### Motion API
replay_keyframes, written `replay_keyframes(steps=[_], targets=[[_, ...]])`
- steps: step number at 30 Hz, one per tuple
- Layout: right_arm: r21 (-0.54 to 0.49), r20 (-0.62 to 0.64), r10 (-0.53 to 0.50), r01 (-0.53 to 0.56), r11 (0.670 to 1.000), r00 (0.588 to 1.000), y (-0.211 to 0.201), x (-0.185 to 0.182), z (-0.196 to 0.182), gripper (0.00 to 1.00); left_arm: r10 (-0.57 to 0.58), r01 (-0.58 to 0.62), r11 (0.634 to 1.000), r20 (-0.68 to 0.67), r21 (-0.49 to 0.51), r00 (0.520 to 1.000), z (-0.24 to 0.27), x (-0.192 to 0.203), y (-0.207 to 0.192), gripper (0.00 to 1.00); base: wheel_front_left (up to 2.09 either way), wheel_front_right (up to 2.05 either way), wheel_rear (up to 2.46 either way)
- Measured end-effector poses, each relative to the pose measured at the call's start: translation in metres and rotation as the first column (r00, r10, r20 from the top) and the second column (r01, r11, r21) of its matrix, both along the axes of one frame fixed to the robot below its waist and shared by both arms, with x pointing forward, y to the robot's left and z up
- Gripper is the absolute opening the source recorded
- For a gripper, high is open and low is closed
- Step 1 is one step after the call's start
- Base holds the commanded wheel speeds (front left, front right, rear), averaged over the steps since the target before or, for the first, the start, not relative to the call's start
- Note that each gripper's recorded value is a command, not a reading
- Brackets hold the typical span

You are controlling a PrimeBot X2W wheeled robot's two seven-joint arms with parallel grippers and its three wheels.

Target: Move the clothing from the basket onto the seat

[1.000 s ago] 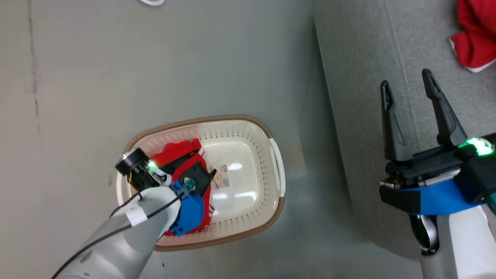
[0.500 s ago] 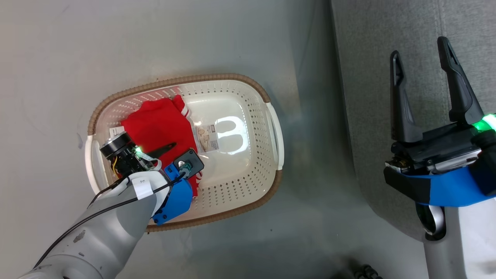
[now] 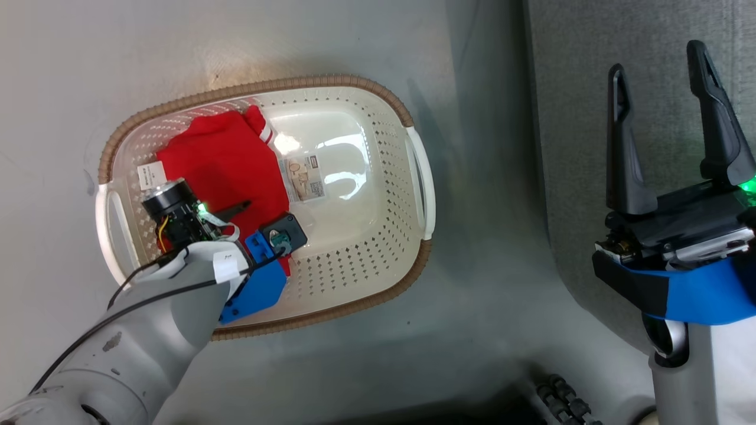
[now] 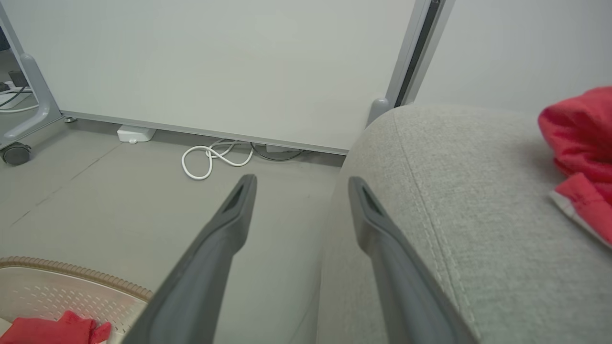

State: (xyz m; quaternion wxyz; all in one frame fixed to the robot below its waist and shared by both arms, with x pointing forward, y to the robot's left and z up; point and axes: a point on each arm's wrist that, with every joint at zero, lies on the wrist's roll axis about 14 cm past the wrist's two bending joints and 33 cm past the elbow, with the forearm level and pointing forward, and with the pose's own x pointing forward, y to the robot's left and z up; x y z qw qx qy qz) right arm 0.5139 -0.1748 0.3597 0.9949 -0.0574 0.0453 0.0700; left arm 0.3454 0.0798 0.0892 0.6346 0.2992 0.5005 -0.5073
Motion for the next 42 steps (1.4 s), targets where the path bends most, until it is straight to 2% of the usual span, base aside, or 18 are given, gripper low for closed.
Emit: replay_keyframes(steps=[9, 28, 29, 30, 31, 32, 42], targets=[[-0.01, -0.025, 0.014, -0.014, 1.0, 1.0, 0.005, 0.001, -0.02, 1.0, -0.009, 0.01, 0.999, -0.025, 0.035, 1.0, -0.021, 0.0, 0.009, 1.0, 0.0, 0.0, 0.0], [-0.08, -0.045, 0.014, -0.018, 0.997, 0.999, -0.001, -0.011, -0.029, 1.0, -0.025, 0.028, 0.998, -0.048, 0.058, 0.999, -0.046, 0.002, 0.01, 1.0, 0.0, 0.0, 0.0], [-0.087, -0.047, 0.015, -0.019, 0.996, 0.999, -0.001, -0.012, -0.029, 1.0, -0.026, 0.029, 0.998, -0.048, 0.058, 0.998, -0.046, 0.002, 0.009, 0.88, 0.0, 0.0, 0.0], [-0.091, -0.045, 0.017, -0.021, 0.996, 0.999, -0.001, -0.012, -0.028, 1.0, -0.032, 0.035, 0.997, -0.049, 0.063, 0.998, -0.047, 0.002, 0.01, 0.48, 0.0, 0.0, 0.0], [-0.095, -0.044, 0.017, -0.021, 0.995, 0.999, -0.001, -0.012, -0.027, 1.0, -0.039, 0.042, 0.997, -0.047, 0.063, 0.998, -0.047, 0.001, 0.01, 0.17, 0.0, 0.0, 0.0], [-0.097, -0.043, 0.016, -0.02, 0.995, 0.999, -0.001, -0.013, -0.027, 1.0, -0.044, 0.047, 0.997, -0.046, 0.061, 0.998, -0.047, 0.001, 0.009, 0.0, 0.0, 0.0, 0.0], [-0.09, -0.034, 0.026, -0.029, 0.995, 0.999, 0.003, -0.011, -0.024, 1.0, -0.035, 0.035, 0.999, -0.011, 0.005, 0.999, -0.038, 0.008, 0.003, 0.0, 0.0, 0.0, 0.0]])
